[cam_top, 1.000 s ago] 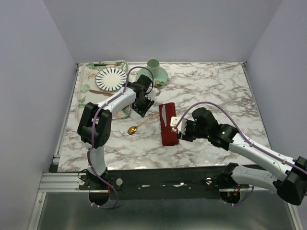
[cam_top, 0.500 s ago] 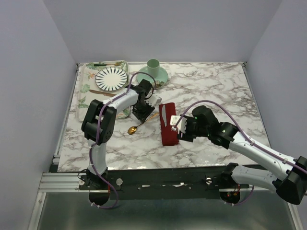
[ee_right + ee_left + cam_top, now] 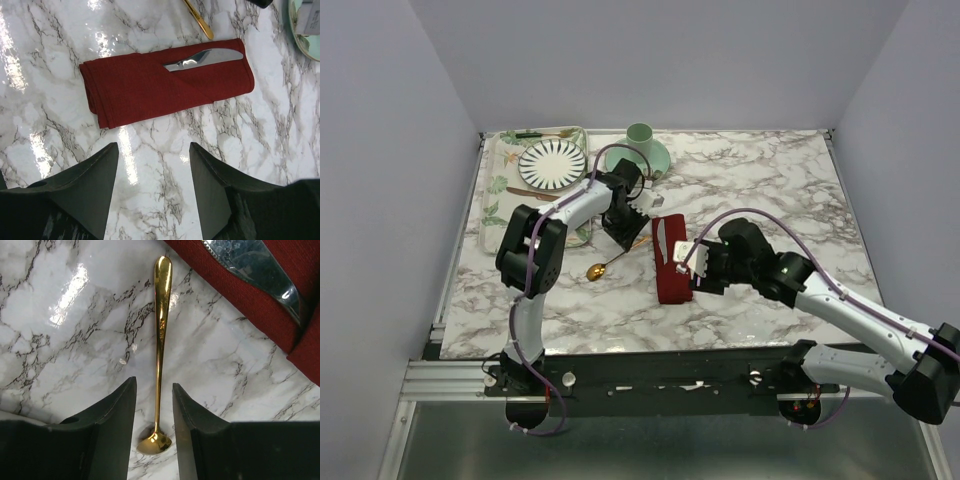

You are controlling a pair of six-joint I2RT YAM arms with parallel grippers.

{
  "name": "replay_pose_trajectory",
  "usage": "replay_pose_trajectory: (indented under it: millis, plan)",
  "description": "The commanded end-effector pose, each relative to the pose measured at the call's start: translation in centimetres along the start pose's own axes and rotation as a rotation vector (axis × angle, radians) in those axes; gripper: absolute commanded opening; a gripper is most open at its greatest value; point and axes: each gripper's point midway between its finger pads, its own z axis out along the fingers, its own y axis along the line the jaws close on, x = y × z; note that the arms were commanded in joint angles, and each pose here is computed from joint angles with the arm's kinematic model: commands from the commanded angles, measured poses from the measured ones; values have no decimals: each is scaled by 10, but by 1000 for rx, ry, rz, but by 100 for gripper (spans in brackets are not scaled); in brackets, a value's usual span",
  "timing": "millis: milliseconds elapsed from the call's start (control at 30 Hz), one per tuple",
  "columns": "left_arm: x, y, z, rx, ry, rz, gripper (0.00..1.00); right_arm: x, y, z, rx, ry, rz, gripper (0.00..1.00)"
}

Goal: Fold the napkin into a case and place the utensils inside
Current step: Pick up the spoon from the center of the board.

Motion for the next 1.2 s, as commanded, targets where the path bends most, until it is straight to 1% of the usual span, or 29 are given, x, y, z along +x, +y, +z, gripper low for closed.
replay_pose_trajectory:
  millis: [0, 167, 200, 233, 333, 400, 467, 500, 567, 600, 700, 767, 800, 833, 867, 967, 1067, 1167]
  plan:
    - [0, -2, 19, 32, 35, -19, 42, -8, -13, -5, 24, -2, -29, 67]
    - [6, 1, 31, -1, 68, -7, 32, -10, -17, -4, 28, -1, -30, 67]
    - [8, 2, 33, -12, 77, -5, 28, -11, -18, -4, 29, -2, -30, 67]
    - [13, 1, 36, -23, 97, -1, 19, -12, -18, -4, 29, -2, -32, 67]
    - [21, 2, 34, -29, 124, -32, 0, -15, -23, -4, 38, -5, -43, 67]
    - [14, 0, 18, -20, 78, -47, 0, -22, -30, -6, 51, -14, -57, 66]
    - [8, 1, 0, 1, 38, -95, 0, -28, -35, -6, 56, -24, -70, 66]
    - [-3, -9, -16, 70, -17, -113, 0, -32, -37, -7, 57, -33, -86, 65]
    - [-14, -15, -41, 136, -80, -152, 0, -41, -42, -8, 60, -51, -116, 64]
    - [-23, -28, -60, 188, -141, -133, 0, -44, -45, -8, 61, -60, -147, 64]
    - [-30, -43, -93, 216, -224, -93, 0, -49, -50, -6, 65, -73, -238, 63]
    - [-28, -61, -104, 301, -249, -84, 0, -55, -54, -5, 76, -101, -298, 63]
    - [-28, -69, -113, 323, -269, -90, 0, -60, -58, -6, 91, -118, -362, 62]
    - [-25, -80, -115, 382, -269, -100, 0, -65, -59, -6, 98, -142, -395, 62]
    - [-24, -84, -117, 401, -269, -117, 0, -72, -65, -7, 128, -169, -429, 62]
    - [-20, -102, -118, 493, -251, -159, 0, -84, -67, -8, 142, -214, -516, 60]
    - [-16, -121, -117, 561, -220, -185, 0, -87, -61, -5, 125, -241, -599, 56]
    - [-11, -140, -115, 621, -179, -201, 0, -84, -48, 2, 87, -266, -675, 56]
